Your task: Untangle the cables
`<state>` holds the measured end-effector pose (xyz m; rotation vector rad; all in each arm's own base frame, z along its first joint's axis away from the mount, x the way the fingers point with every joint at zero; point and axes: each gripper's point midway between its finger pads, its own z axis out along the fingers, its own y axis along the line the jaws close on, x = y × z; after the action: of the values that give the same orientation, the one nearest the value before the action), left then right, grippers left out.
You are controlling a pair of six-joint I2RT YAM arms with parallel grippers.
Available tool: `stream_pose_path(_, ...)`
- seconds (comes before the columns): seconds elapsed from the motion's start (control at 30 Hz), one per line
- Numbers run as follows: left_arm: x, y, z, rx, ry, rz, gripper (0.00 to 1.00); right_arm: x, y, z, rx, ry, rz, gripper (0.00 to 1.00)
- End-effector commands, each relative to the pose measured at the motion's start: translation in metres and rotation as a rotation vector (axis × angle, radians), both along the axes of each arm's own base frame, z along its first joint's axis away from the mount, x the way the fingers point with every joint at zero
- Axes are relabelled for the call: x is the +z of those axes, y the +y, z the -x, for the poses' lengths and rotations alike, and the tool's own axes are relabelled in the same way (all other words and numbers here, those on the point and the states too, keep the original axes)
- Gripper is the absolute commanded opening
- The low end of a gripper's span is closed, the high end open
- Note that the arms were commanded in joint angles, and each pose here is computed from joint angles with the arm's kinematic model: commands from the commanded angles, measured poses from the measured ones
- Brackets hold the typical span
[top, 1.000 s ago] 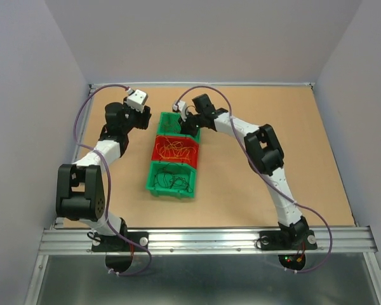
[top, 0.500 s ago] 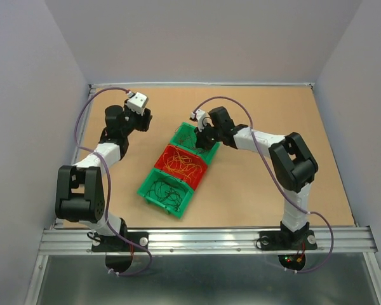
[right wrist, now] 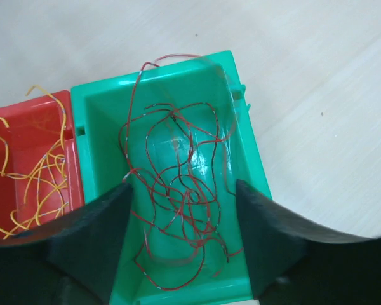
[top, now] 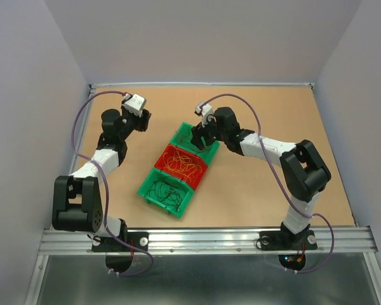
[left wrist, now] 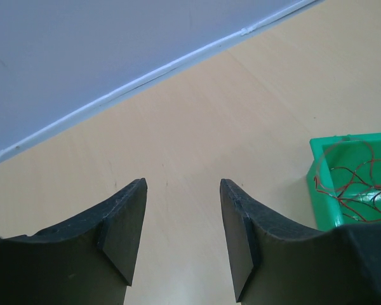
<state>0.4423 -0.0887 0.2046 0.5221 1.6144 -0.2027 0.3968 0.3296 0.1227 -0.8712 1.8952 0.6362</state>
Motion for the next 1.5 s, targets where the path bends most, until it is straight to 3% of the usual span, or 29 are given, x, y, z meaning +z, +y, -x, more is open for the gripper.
stream_pose_path(0.0,0.030,-0.001,0.002,-0.011,-0.106,0.003,0.61,0.002,0.007,-0.005,-0.034,-0.008,0.043,0.77)
stream_pose_path(0.07,0.030,-0.001,0.002,-0.011,-0.107,0.005,0.61,0.023,0.002,-0.001,-0.057,-0.072,0.006,0.78)
stream_pose_path(0.1,0.029,0.000,0.003,-0.011,-0.106,0.003,0.61,0.054,0.000,0.007,-0.056,-0.153,-0.088,0.77)
stream_pose_path(0.27,0.039,0.002,0.007,0.003,-0.147,0.001,0.61,0.123,-0.021,0.055,-0.016,-0.359,-0.327,0.80)
stream_pose_path(0.47,0.070,0.018,0.024,0.095,-0.285,0.066,0.61,0.146,-0.057,0.060,-0.170,-0.426,-0.363,0.83)
stream_pose_path(0.6,0.102,0.049,0.052,0.271,-0.415,0.244,0.61,0.167,-0.082,0.073,-0.269,-0.473,-0.480,0.84)
stream_pose_path(0.7,0.113,0.061,0.067,0.326,-0.469,0.304,0.61,0.186,-0.111,0.077,-0.395,-0.539,-0.560,0.84)
stream_pose_path(0.8,0.123,0.055,0.090,0.277,-0.540,0.310,0.61,0.196,-0.151,0.092,-0.530,-0.606,-0.639,0.84)
stream_pose_path(0.9,0.136,0.048,0.122,0.211,-0.656,0.305,0.61,0.221,-0.203,0.137,-0.603,-0.790,-0.869,0.84)
stream_pose_path(1.03,0.139,0.035,0.156,0.114,-0.784,0.240,0.61,0.201,-0.248,0.177,-0.677,-0.909,-0.973,0.87)
stream_pose_path(1.2,0.132,0.017,0.164,0.014,-0.809,0.155,0.62,0.193,-0.259,0.172,-0.749,-0.927,-0.917,0.88)
stream_pose_path(1.47,0.129,0.017,0.158,0.018,-0.797,0.137,0.62,0.198,-0.242,0.173,-0.655,-0.934,-0.907,0.87)
